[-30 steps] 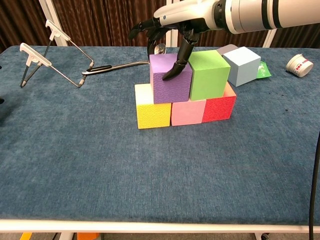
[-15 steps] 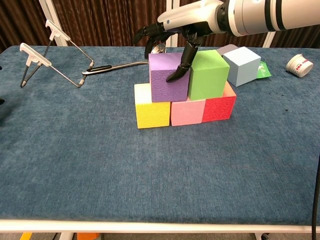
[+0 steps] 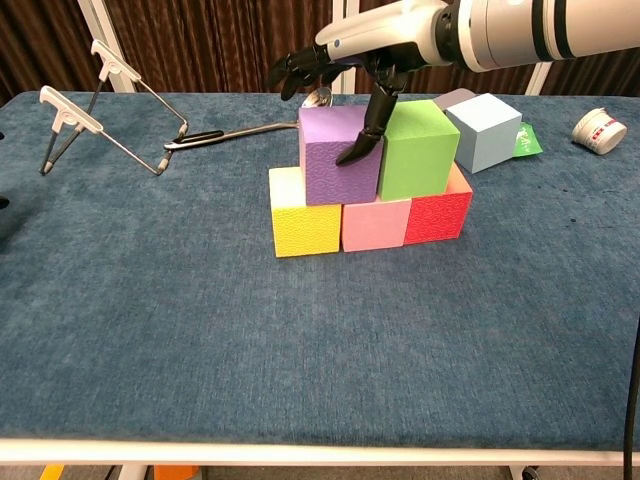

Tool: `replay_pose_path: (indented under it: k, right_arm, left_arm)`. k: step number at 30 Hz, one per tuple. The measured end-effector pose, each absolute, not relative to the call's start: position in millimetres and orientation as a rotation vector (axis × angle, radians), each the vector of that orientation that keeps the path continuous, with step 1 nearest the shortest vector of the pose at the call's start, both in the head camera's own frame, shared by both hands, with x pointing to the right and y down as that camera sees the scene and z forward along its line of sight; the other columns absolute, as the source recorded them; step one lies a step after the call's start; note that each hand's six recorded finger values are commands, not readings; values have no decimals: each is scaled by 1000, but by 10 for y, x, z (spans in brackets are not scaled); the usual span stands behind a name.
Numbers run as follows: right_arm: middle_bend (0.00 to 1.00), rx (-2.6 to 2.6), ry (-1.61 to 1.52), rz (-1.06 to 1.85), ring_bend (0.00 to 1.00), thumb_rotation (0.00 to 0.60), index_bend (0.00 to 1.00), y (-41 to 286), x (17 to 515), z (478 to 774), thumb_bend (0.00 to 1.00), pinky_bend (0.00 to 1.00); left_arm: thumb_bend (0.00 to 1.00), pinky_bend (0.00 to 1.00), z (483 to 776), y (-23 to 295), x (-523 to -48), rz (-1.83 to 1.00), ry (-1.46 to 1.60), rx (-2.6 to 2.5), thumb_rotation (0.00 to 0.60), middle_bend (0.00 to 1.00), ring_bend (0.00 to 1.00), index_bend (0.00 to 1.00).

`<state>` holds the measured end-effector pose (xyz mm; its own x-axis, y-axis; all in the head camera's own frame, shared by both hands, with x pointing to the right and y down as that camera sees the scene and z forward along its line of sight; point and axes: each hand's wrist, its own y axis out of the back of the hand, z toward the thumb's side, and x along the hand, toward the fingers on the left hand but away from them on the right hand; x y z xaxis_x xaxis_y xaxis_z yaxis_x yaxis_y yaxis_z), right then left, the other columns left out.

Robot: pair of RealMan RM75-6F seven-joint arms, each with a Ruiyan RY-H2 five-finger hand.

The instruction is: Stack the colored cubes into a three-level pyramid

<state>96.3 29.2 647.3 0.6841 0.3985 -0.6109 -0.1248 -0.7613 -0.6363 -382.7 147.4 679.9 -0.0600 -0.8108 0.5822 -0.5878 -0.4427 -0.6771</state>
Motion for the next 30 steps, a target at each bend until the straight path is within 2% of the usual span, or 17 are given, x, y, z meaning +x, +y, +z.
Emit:
replay_pose_path:
  k: [18, 30]
  right_arm:
    - [32, -2226, -200, 986, 0, 600, 0, 310, 899, 6377, 92, 0]
    - [19, -2246, -340, 926, 0, 600, 0, 196, 970, 6166, 89, 0]
  left_arm:
    - [93, 71, 6764, 1462, -3806, -1489, 1531, -2000, 600, 159, 44, 72]
    - [93, 71, 6684, 1145, -3352, -1353, 1483, -2008, 600, 160, 44, 63]
